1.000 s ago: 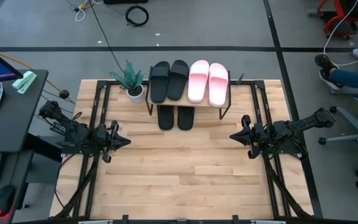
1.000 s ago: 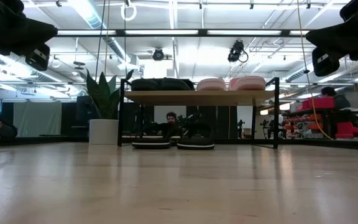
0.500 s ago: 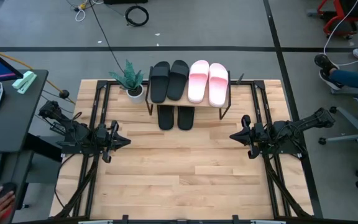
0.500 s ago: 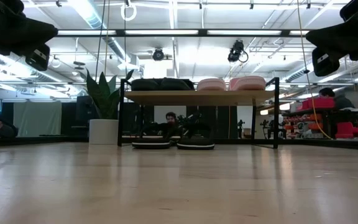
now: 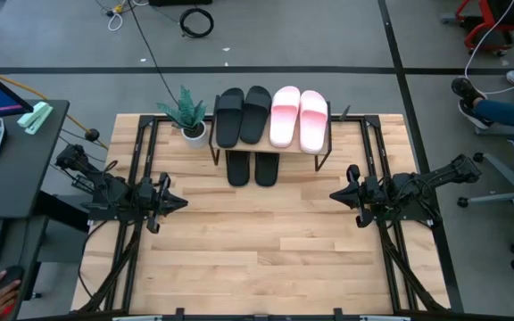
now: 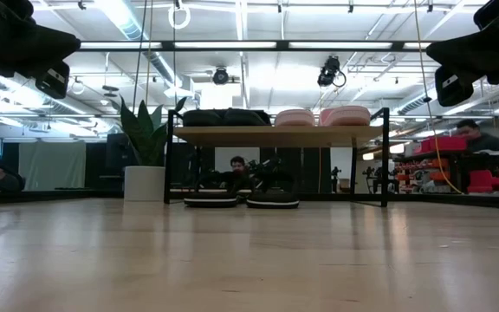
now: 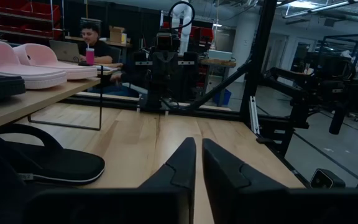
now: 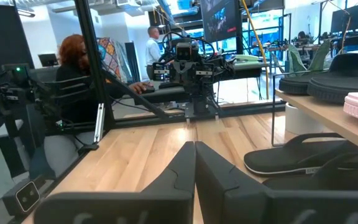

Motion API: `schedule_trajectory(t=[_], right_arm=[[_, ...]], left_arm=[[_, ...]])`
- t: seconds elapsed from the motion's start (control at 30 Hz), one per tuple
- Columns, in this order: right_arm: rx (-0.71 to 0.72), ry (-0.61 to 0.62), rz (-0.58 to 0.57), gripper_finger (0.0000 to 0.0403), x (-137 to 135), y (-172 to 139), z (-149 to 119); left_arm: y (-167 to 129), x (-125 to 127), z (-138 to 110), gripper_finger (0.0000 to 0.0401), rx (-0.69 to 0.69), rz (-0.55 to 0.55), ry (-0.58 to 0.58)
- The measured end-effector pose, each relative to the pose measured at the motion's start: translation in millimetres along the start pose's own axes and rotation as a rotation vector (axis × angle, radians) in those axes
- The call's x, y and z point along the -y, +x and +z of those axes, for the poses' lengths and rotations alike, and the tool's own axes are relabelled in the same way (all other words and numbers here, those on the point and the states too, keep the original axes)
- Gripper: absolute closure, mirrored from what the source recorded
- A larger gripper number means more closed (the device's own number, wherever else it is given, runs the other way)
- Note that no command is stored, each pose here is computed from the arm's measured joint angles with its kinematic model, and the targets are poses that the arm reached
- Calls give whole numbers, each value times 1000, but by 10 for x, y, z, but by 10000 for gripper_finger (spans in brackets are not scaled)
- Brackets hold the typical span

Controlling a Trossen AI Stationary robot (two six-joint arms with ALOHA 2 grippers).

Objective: Pick and place slides into the shelf
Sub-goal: Return to Home Position

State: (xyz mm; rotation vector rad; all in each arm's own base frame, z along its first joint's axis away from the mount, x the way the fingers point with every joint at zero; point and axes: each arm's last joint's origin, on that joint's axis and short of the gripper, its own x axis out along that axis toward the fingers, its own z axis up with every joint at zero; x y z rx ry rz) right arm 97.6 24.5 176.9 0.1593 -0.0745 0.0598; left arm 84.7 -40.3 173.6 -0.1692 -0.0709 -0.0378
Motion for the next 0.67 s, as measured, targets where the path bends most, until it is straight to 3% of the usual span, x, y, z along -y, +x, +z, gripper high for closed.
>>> schedule_trajectory(t=[0.67], right_arm=[[0,0,0,389,0,0,0]], left_arm=[[0,0,0,374,0,0,0]])
